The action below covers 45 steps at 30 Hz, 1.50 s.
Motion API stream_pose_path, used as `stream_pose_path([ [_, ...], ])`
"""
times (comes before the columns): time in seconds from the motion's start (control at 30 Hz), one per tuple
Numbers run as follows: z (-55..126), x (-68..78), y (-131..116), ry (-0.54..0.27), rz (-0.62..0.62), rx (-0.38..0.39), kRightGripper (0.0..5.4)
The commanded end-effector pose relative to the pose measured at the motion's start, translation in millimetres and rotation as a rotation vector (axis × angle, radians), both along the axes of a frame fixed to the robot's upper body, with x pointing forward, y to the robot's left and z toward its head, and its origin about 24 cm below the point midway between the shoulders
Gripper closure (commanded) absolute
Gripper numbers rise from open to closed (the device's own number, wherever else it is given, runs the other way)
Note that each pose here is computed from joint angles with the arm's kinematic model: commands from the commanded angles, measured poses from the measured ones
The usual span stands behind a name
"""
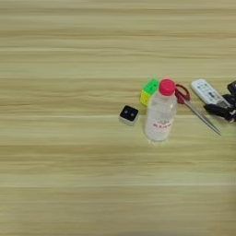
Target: Move the objects on the table
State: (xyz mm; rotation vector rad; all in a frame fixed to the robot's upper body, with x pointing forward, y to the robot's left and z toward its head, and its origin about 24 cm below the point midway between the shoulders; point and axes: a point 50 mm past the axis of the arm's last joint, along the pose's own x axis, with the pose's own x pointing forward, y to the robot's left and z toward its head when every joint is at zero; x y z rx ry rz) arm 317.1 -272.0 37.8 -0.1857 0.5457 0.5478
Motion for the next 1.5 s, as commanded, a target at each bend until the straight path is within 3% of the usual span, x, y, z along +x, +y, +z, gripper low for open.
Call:
stream_pose_path([
  [0.03,44.7,23.1,-3.8,-0.168,-0.026,-0.03,2.51],
  [0.4,75.3,32.6,-12.5,-0.306,-0.09,-0.021,2.51],
  [0.63,92.5,32.1,-34.1,-0.347,-0.161,-0.039,2.51],
  [0.93,80.5,20.1,-61.9,-0.279,-0.226,-0.092,2.51],
  [1.5,55.7,12.5,-62.7,-0.187,-0.193,-0.151,2.51],
])
